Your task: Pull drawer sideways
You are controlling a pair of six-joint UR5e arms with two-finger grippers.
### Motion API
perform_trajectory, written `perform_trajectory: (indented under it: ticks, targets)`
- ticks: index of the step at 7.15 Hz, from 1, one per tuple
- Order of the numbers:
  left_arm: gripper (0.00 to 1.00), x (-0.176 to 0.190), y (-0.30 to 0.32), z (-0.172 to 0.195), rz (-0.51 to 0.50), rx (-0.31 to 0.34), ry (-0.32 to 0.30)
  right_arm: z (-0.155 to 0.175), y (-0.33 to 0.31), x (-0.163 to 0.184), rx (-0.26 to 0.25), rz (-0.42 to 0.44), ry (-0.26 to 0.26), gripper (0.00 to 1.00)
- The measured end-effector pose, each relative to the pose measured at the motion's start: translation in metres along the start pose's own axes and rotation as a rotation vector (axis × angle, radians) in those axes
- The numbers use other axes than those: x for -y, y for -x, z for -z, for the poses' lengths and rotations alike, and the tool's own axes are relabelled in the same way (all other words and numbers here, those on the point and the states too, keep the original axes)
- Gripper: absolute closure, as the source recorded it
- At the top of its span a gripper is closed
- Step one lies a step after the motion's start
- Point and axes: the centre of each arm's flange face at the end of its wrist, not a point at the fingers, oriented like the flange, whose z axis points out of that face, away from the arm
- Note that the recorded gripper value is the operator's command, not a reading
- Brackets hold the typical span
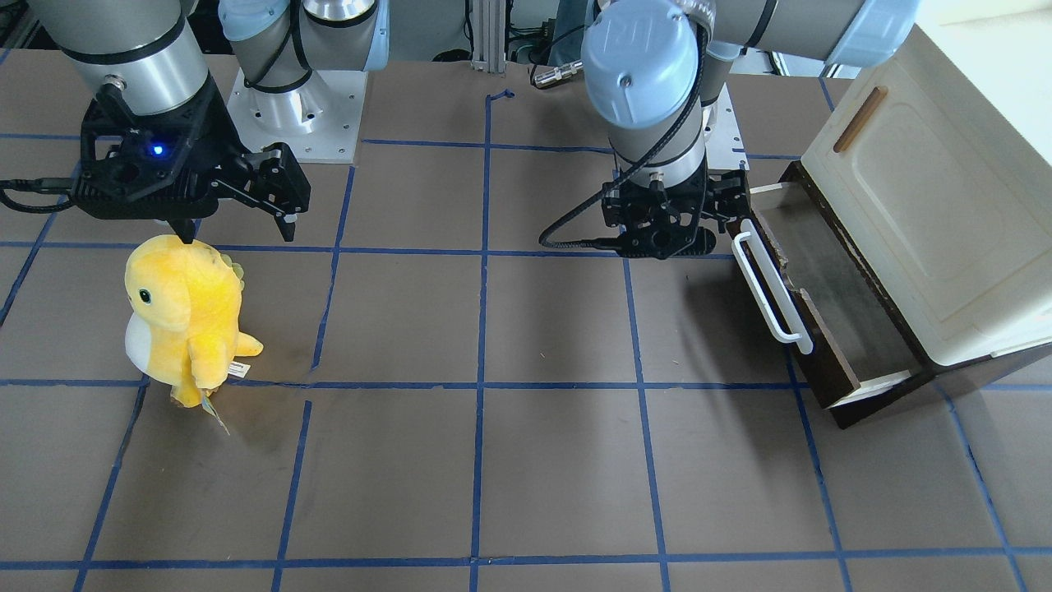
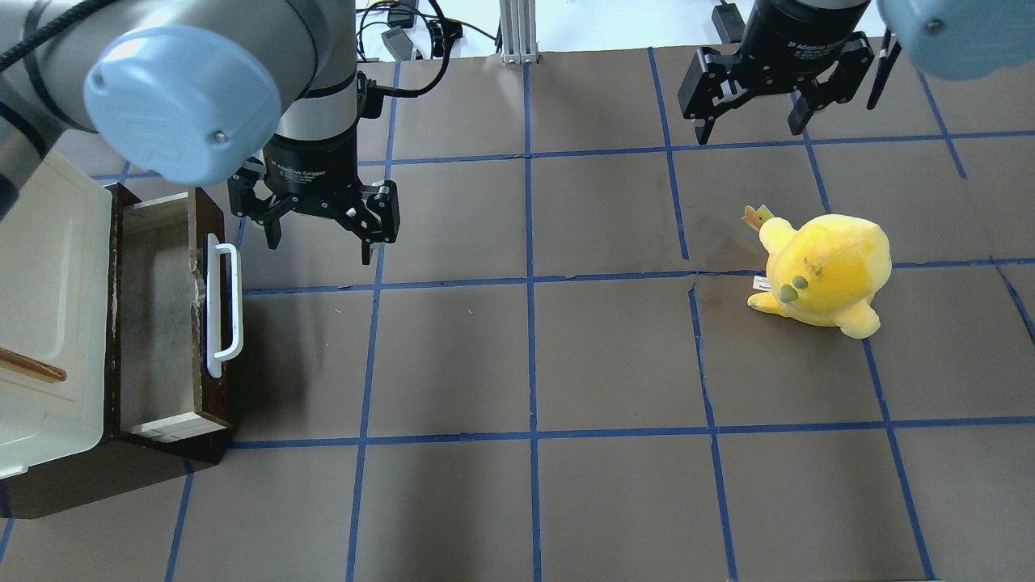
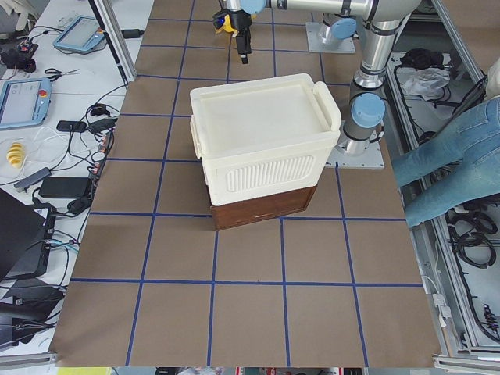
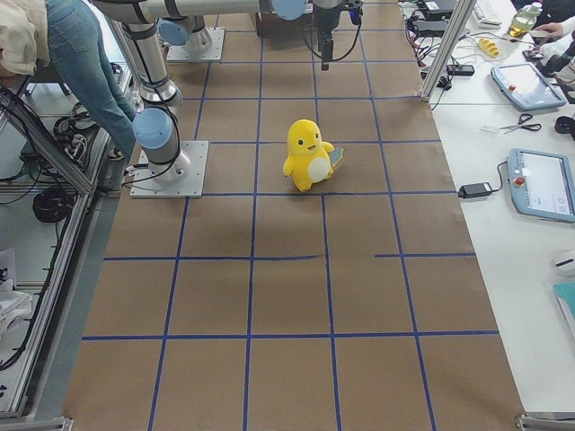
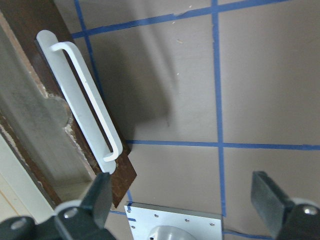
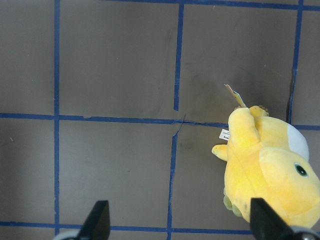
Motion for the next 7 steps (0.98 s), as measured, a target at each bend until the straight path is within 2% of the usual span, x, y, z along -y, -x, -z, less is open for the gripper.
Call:
perform_trajectory:
  ticks: [2,3,5,7]
  targets:
    - [0.0,-0.017,0.016,0.022,0.041,-0.15,-0.03,0.0,0.0,0.0,0.0,0.0,0.0,0.0]
    - [0.0,-0.017,0.033,0.028,0.064,-0.203,-0.05,0.0,0.0,0.0,0.0,0.0,0.0,0.0]
    - [0.0,-0.01,0.052,0.04,0.091,-0.245,-0.155,0.0,0.0,0.0,0.0,0.001,0.0,0.0]
    - [0.0,-0.007,0.054,0.042,0.092,-0.25,-0.192,0.0,0.0,0.0,0.0,0.0,0.0,0.0]
